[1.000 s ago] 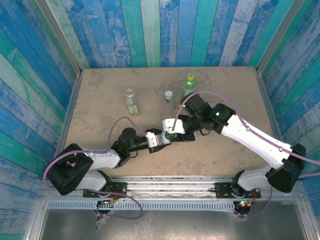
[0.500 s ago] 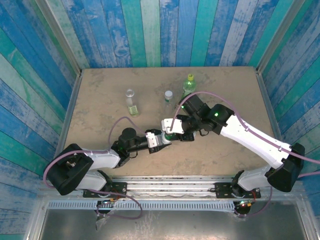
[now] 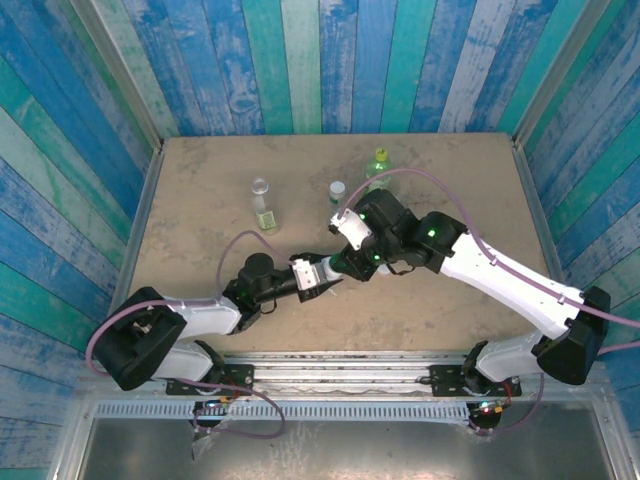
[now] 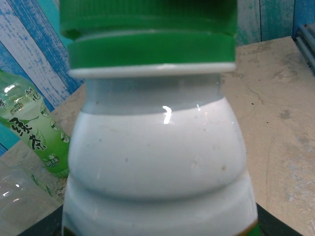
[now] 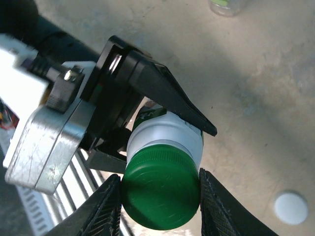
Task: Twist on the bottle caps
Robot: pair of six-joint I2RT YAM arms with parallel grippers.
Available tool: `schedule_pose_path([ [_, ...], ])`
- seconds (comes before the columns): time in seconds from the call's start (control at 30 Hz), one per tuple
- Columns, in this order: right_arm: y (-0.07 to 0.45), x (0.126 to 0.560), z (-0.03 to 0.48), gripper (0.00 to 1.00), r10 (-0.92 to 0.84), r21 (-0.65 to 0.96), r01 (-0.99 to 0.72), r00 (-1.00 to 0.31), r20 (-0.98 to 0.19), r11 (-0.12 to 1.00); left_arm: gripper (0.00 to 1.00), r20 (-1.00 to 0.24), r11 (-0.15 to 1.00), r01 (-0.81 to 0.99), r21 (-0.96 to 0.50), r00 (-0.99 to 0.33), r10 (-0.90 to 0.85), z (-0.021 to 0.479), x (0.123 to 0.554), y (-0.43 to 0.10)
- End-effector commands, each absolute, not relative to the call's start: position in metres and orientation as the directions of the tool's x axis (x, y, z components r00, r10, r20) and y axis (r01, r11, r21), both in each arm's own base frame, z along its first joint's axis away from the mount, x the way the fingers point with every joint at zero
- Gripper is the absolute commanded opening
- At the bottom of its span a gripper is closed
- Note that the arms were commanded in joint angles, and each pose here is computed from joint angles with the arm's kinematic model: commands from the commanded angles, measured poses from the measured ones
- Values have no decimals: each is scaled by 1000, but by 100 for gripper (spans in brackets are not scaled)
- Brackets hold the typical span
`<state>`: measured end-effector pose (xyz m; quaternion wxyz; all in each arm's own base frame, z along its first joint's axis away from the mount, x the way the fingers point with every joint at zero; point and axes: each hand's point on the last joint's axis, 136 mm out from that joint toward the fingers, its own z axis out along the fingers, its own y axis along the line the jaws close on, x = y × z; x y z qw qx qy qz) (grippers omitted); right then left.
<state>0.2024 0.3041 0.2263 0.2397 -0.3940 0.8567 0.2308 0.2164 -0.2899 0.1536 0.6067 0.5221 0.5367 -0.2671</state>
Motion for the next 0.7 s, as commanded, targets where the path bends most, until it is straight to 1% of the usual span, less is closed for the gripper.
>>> schedule_pose_path([
  [0.0,291,200,227,35,-463,276,-655,-717,-522,704,45,-910,346,842,414,379,167,190,223,-295],
  [0.07,286,202,236,47,-507,218,-713,-648,-569,667,45,-912,336,848,411,375,169,188,220,-294],
  [0.13,283,200,246,60,-598,115,-817,-502,-625,565,45,-914,324,855,406,369,171,185,217,-293],
  [0.17,282,198,251,63,-632,68,-856,-429,-646,512,45,-914,319,857,404,367,172,184,215,-292],
  [0.2,281,194,254,66,-674,6,-902,-326,-662,431,45,-915,313,860,402,365,171,183,213,-292],
  [0.27,282,181,255,69,-736,-116,-967,-93,-671,228,45,-916,300,866,400,363,173,181,208,-290],
  [0.33,282,170,254,69,-739,-225,-973,114,-664,53,45,-916,281,874,396,356,185,174,204,-289],
  [0.4,284,163,253,70,-719,-321,-943,281,-636,-84,45,-911,274,870,410,376,171,181,200,-288],
  [0.47,287,166,251,68,-716,-367,-919,351,-604,-142,45,-910,269,870,413,378,172,181,198,-288],
  [0.53,291,167,249,67,-722,-360,-914,377,-580,-188,45,-908,266,870,416,382,170,182,197,-287],
  [0.67,300,176,246,60,-739,-347,-918,368,-564,-192,45,-909,256,874,414,383,163,182,196,-289],
])
